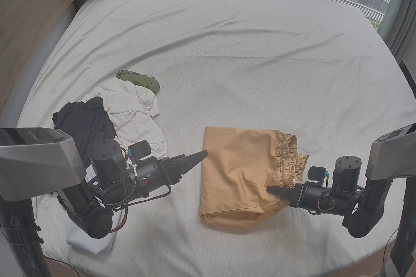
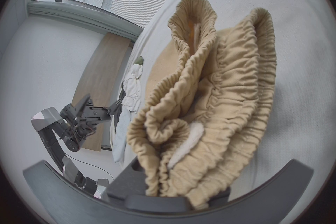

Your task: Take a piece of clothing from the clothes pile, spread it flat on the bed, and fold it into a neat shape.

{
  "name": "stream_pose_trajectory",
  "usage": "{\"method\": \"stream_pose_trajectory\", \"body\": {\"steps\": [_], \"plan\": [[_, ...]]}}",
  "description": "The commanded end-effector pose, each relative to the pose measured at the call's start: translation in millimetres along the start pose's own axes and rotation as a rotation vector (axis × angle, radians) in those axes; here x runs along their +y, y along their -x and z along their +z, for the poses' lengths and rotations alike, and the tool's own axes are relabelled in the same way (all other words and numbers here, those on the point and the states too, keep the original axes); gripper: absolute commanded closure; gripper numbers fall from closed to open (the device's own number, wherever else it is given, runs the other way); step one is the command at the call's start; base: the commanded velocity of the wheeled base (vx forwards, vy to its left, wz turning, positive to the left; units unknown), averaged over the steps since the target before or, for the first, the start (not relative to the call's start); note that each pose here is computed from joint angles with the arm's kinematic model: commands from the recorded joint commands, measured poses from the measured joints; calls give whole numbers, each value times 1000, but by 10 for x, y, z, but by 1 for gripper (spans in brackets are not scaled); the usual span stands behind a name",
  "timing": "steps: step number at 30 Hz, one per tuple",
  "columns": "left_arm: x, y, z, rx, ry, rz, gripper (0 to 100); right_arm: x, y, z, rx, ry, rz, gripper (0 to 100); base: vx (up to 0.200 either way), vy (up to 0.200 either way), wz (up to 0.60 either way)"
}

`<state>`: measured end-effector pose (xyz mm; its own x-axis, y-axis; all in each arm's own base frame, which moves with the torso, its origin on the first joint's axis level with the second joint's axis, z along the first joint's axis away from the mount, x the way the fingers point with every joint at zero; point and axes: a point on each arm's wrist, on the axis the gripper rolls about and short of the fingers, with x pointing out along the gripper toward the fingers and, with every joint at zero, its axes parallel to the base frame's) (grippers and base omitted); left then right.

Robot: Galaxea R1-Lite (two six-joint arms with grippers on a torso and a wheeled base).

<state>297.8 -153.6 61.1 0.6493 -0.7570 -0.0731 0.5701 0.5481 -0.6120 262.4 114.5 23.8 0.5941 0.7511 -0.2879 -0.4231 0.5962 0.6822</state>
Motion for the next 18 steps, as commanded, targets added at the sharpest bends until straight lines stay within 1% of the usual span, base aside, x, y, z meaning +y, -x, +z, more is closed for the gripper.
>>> {"method": "stream_pose_trajectory", "body": {"steps": [1,11,15,18], "plan": [[2,1,5,-2,0,0,0,216,86,105,-44,41,56,100,0,0,0],[-1,6,16,-5,-3,0,0,470,202,203,-91,85,126,100,0,0,0],[-7,29,35,-10,-4,2,0,619,245,252,-114,83,173,100,0,0,0],[-31,34,45,-14,-8,-2,0,675,259,278,-129,92,189,100,0,0,0]]}}
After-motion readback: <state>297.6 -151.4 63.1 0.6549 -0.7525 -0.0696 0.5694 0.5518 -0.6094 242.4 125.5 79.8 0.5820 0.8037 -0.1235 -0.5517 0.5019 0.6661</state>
